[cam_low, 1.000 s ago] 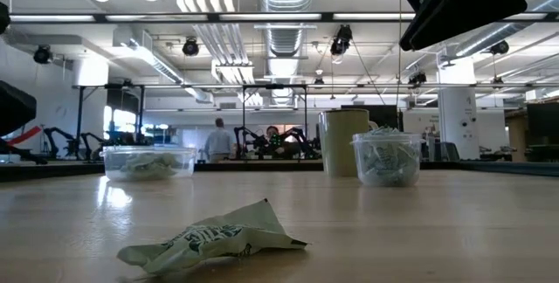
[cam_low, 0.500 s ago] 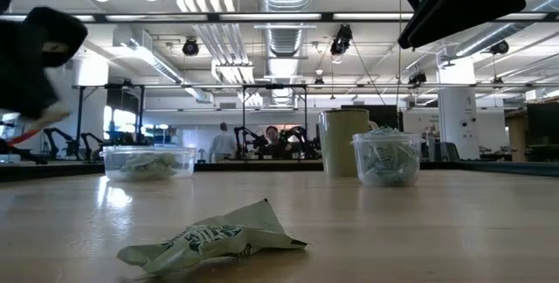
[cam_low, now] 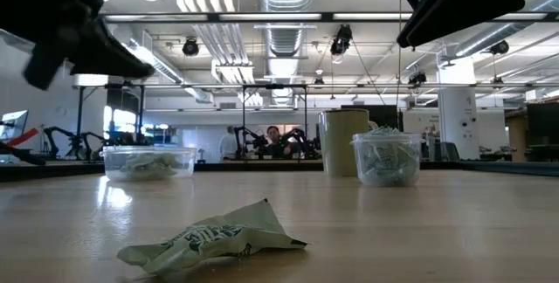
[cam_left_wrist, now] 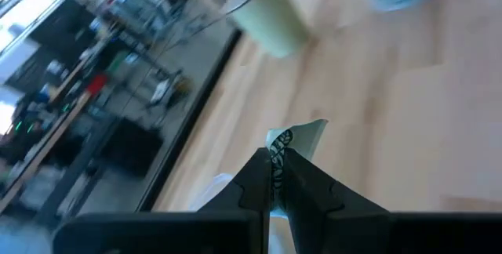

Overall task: Pick and place Stevia / Truvia into bins
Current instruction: Put the stevia packet into the left transparent container

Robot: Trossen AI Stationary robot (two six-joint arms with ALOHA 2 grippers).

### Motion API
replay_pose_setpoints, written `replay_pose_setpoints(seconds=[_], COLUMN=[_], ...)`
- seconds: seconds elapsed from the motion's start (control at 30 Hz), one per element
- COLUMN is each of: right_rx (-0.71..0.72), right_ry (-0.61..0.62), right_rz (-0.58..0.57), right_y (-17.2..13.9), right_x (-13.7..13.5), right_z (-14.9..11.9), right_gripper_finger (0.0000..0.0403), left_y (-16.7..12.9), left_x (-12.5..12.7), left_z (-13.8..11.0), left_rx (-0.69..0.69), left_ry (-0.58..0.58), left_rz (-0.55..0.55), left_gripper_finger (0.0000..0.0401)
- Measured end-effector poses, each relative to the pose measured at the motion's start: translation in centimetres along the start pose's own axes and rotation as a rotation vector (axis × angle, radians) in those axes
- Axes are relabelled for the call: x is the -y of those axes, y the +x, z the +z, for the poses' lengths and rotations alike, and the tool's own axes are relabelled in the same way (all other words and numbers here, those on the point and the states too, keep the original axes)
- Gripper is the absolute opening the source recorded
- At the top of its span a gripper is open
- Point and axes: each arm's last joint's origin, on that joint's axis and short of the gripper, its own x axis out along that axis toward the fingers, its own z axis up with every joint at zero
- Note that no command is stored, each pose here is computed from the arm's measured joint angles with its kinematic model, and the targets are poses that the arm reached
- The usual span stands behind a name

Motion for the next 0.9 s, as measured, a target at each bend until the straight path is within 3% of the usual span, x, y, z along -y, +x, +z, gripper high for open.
replay_pose_setpoints(seconds=[0.2,0.4,0.5,0.67,0.9], right_rx=[0.001,-0.001,0.0,-0.001,-0.003], right_ry=[0.001,-0.004,-0.007,-0.007,-0.005], right_rz=[0.0,0.0,0.0,0.0,0.0], right_y=[0.0,0.1,0.1,0.1,0.1], right_x=[0.0,0.0,0.0,0.0,0.0], right_z=[-0.1,-0.1,-0.1,-0.2,-0.3], right_gripper_finger=[0.0068,0.0068,0.0068,0.0068,0.0068], left_y=[3.0,5.4,6.0,6.4,7.0], left_x=[-2.8,-5.8,-6.7,-6.8,-6.0], left_z=[-0.7,-1.7,-1.7,-1.9,-2.4], left_rx=[-0.126,-0.331,-0.366,-0.392,-0.431], left_ry=[-0.105,-0.314,-0.379,-0.373,-0.323], left_rz=[0.091,0.014,0.001,0.015,0.026], left_gripper_finger=[0.0012,0.0012,0.0013,0.0035,0.0109])
